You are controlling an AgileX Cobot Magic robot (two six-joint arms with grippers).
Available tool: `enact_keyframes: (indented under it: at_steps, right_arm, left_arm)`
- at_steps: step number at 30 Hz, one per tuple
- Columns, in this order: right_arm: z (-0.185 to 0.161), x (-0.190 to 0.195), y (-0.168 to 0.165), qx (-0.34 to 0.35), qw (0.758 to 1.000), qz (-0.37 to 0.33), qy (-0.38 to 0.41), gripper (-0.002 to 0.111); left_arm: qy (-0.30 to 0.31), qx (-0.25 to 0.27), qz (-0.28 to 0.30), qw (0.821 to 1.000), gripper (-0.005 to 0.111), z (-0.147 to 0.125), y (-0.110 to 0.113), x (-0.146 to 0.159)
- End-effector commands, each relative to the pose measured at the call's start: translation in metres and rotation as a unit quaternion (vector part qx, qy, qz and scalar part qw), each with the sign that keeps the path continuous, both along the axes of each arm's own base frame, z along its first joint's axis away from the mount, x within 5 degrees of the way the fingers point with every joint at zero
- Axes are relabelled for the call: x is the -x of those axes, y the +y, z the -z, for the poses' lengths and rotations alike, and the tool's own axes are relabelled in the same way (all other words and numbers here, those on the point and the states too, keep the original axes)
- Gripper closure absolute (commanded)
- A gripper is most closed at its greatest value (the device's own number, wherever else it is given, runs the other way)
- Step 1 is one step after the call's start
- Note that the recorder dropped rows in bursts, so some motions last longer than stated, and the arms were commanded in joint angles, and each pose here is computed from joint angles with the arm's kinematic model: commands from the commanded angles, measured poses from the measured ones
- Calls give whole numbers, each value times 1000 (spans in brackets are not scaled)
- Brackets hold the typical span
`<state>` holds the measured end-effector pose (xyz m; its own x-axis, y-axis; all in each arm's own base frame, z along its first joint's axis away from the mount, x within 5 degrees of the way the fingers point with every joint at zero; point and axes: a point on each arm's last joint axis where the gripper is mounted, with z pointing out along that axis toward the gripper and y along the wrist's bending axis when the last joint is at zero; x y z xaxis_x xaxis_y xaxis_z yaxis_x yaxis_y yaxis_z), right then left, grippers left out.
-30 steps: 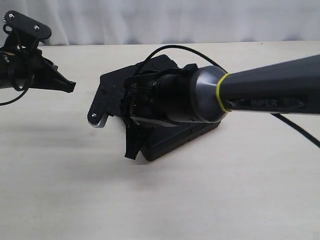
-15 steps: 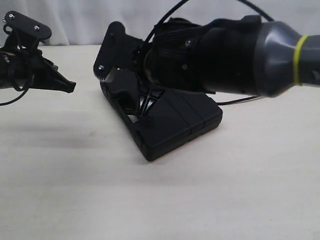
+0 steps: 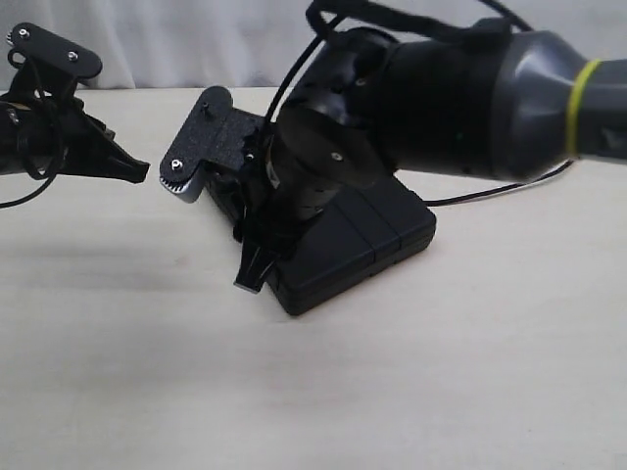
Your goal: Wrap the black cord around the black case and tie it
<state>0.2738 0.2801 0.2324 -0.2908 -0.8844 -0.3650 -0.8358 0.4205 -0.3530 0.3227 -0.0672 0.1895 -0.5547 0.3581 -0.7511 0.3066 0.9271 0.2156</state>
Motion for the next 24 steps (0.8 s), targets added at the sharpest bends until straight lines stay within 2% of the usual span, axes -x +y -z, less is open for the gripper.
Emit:
enact_keyframes:
  at_steps: [1,4,7,10,15,17,19,24]
  right_arm:
    - [28,-12,9,23,1000,-3,18,53]
    - [43,-22,12,46,999,16,-2,55]
    - [49,-33,11,72,996,33,-42,67]
    - [57,-37,11,77,996,26,-46,74]
    - [69,-44,4,102,993,39,-40,75]
    - [68,-44,4,106,993,35,-45,85]
    - [64,-46,5,105,992,26,-58,104]
    - [40,-47,6,73,992,18,-99,104]
  left_arm:
    - [1,3,-3,1000,107,0,1,1]
    - [1,3,-3,1000,107,0,1,1]
    - [1,3,-2,1000,107,0,1,1]
    - [1,3,-2,1000,107,0,1,1]
    - [1,3,-2,1000,107,0,1,1]
    - [1,3,-2,1000,107,0,1,1]
    - [1,3,-2,1000,107,0,1,1]
    - [1,3,-2,1000,107,0,1,1]
